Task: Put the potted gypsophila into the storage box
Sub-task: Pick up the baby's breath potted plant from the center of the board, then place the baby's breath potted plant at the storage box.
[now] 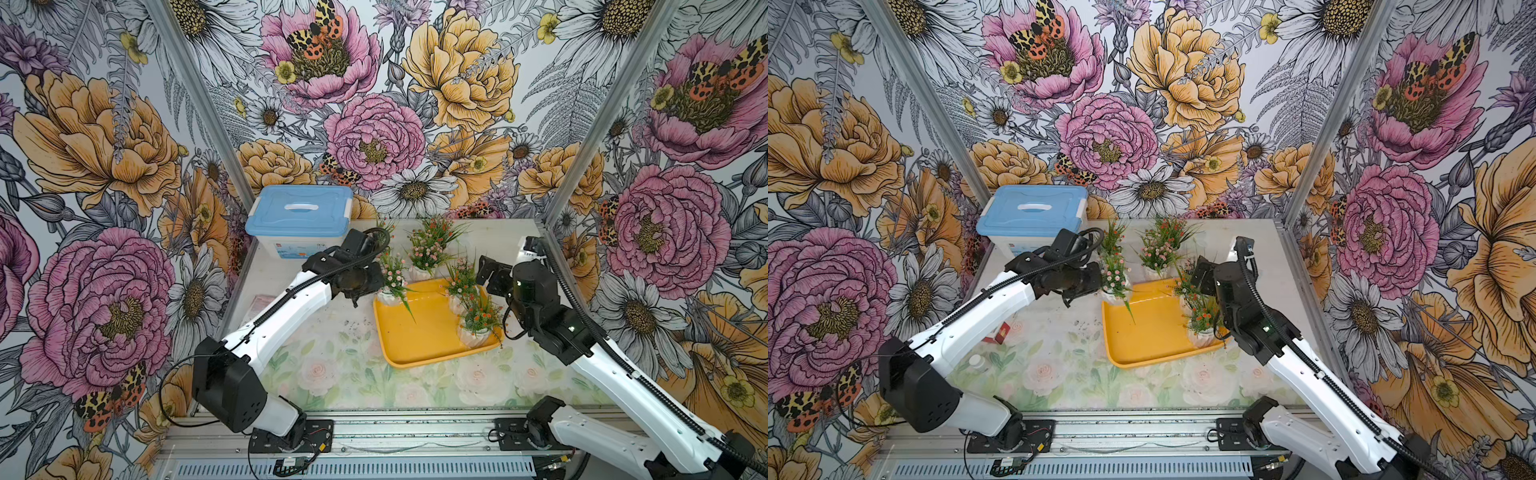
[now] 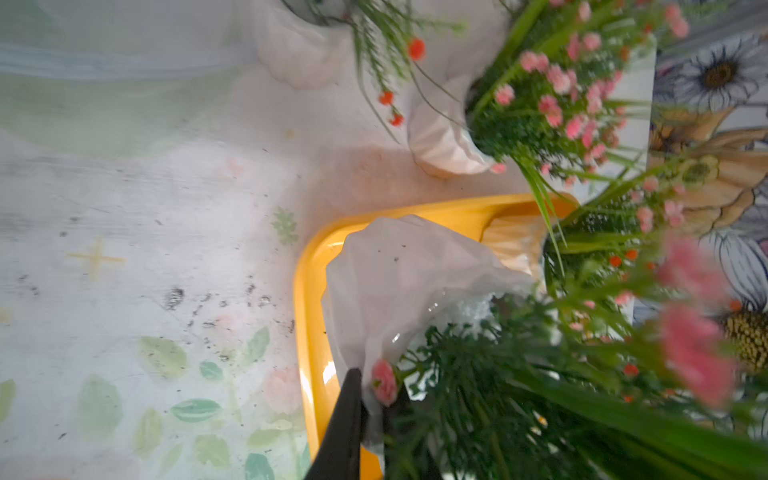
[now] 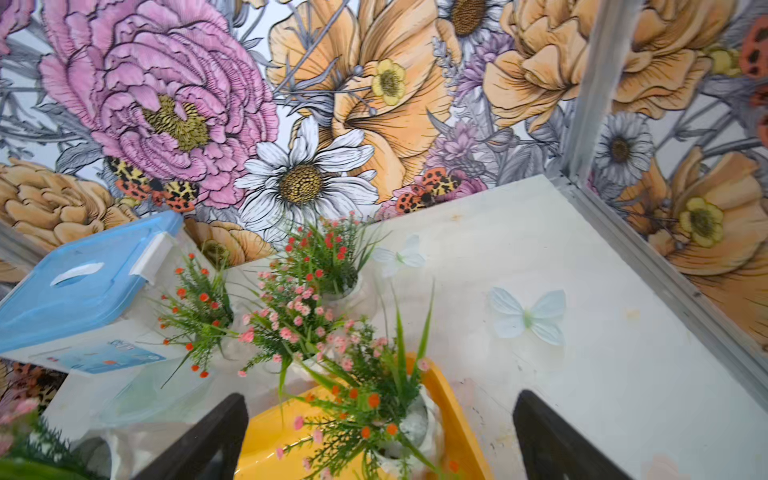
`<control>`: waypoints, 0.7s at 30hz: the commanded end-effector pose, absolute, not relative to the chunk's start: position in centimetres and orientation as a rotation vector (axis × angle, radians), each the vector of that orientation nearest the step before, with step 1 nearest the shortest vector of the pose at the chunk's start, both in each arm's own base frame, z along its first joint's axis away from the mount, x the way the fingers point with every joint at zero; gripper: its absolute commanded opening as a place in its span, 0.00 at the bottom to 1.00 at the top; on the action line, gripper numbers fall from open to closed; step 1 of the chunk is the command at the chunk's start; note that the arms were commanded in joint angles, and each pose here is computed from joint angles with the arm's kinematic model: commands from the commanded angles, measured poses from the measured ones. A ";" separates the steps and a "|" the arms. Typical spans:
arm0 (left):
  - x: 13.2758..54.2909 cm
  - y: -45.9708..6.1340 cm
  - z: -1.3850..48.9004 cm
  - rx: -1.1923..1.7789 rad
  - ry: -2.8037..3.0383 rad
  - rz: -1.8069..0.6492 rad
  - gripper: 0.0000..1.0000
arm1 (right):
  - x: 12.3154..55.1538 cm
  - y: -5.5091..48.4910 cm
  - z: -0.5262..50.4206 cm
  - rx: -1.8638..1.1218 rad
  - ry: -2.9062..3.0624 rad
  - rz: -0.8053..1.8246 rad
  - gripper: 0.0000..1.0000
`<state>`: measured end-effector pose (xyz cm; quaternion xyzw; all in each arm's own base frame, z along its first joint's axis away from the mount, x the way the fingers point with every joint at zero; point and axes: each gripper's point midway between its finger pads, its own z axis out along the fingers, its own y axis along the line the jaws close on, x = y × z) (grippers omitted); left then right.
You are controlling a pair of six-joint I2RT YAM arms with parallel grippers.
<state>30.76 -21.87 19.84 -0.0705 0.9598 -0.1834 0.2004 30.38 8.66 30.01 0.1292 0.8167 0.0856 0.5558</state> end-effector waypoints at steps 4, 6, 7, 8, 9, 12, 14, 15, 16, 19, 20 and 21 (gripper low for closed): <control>30.6 -28.4 19.2 -0.087 2.637 -0.619 0.00 | 28.0 6.2 26.8 0.377 2.022 0.186 0.99; 30.6 -30.1 18.3 -0.057 2.630 -0.641 0.00 | 27.5 6.1 26.5 0.382 2.030 0.200 0.99; 30.7 -31.0 17.8 -0.049 2.629 -0.649 0.00 | 27.3 6.1 26.2 0.384 2.038 0.206 0.99; 30.7 -32.0 17.4 -0.037 2.630 -0.674 0.00 | 27.1 6.1 26.0 0.386 2.041 0.215 0.99; 30.6 -32.8 17.1 -0.023 2.636 -0.691 0.00 | 27.0 6.2 25.9 0.387 2.046 0.223 0.99; 30.0 -35.2 16.0 0.057 2.662 -0.700 0.00 | 26.4 6.0 25.5 0.392 2.056 0.234 0.99; 29.5 -36.6 15.2 0.116 2.682 -0.706 0.00 | 26.0 5.7 25.5 0.395 2.055 0.228 0.99; 29.3 -37.1 14.9 0.141 2.693 -0.710 0.00 | 25.7 5.5 25.5 0.400 2.053 0.226 0.99; 29.1 -37.5 14.6 0.165 2.701 -0.715 0.00 | 25.5 5.3 25.7 0.406 2.048 0.226 0.99; 28.5 -38.5 12.1 0.194 2.773 -0.719 0.00 | 25.0 4.8 25.9 0.425 2.026 0.232 0.99; 28.3 -38.6 11.7 0.200 2.788 -0.723 0.00 | 24.9 4.7 25.9 0.427 2.024 0.230 0.99; 28.1 -38.8 11.5 0.208 2.791 -0.722 0.00 | 24.8 4.6 25.8 0.428 2.025 0.230 0.99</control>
